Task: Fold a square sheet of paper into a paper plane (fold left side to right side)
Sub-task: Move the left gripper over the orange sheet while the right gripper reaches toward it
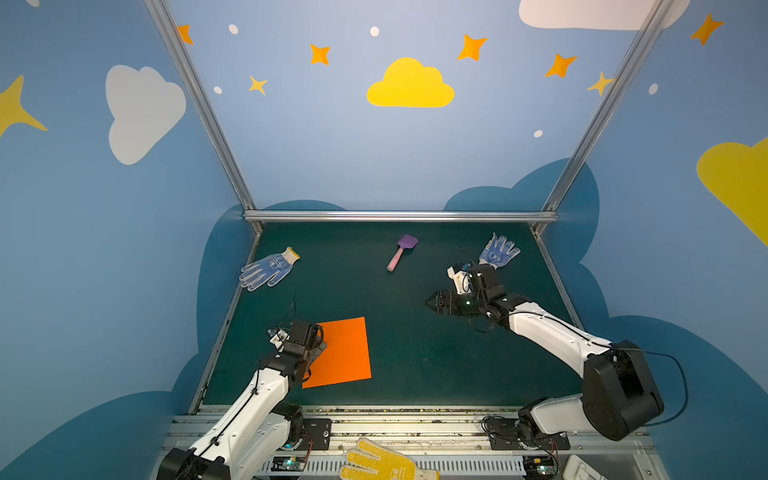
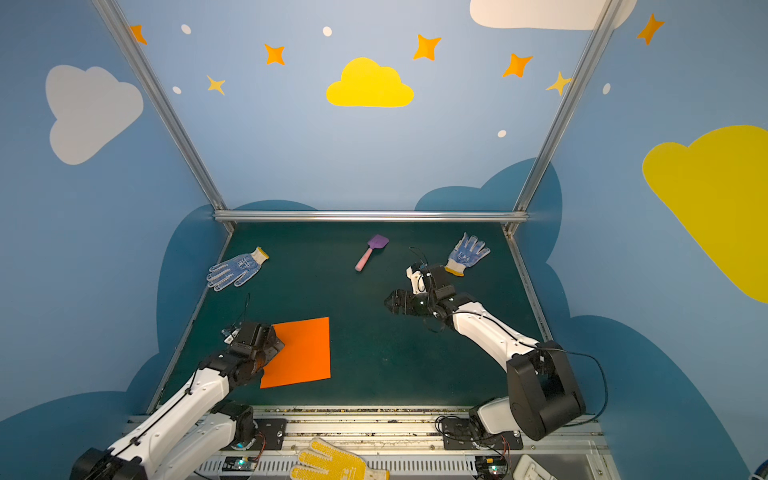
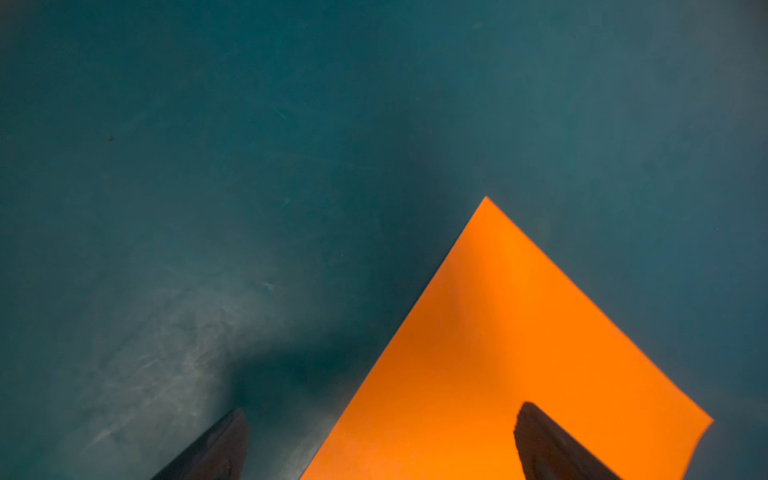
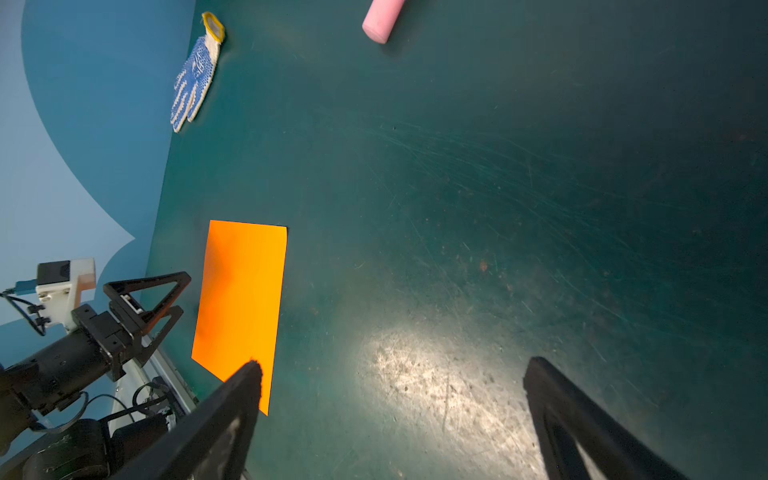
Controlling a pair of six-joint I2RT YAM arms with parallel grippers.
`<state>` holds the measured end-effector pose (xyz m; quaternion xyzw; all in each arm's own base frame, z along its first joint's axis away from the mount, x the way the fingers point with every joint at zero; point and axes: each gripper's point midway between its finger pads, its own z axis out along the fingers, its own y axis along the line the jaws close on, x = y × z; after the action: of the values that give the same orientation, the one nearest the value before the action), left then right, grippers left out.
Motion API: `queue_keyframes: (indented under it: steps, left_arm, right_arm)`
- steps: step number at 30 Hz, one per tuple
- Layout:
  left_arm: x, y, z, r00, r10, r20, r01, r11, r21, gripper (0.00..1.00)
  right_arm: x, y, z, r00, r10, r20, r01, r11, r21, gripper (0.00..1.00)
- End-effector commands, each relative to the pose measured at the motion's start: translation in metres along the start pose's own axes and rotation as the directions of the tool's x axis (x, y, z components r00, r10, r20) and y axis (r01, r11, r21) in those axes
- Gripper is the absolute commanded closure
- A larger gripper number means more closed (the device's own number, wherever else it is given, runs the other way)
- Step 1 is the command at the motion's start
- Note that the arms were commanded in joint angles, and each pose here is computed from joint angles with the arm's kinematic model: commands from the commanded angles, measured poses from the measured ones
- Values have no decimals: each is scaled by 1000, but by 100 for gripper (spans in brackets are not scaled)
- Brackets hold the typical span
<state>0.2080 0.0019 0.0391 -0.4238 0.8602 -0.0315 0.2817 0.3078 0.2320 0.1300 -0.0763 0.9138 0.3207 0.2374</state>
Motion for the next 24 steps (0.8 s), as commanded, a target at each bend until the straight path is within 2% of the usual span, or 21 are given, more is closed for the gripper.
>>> queue_keyframes:
  steps: [1, 6, 14, 19, 24]
  left_arm:
    - [3, -2, 4, 999, -48, -9, 48, 998, 27, 0]
    - [19, -4, 15, 995, -67, -71, 71, 996, 52, 0]
    - [36, -27, 23, 984, -20, -178, 40, 993, 112, 0]
    - [50, -55, 25, 973, 12, -233, 29, 985, 171, 0]
    - [65, -105, 27, 961, 94, -260, -29, 969, 245, 0]
  right_arm:
    - [-13, 10, -9, 999, -31, 23, 31, 1000, 0, 3]
    - [-20, 8, -24, 997, -46, 65, 43, 998, 40, 3]
    - [-30, 0, -43, 992, -28, 124, 18, 996, 82, 3]
    - [-35, -8, -57, 989, -7, 148, -8, 995, 99, 3]
    - [-33, -16, -65, 987, 33, 159, -50, 994, 102, 3]
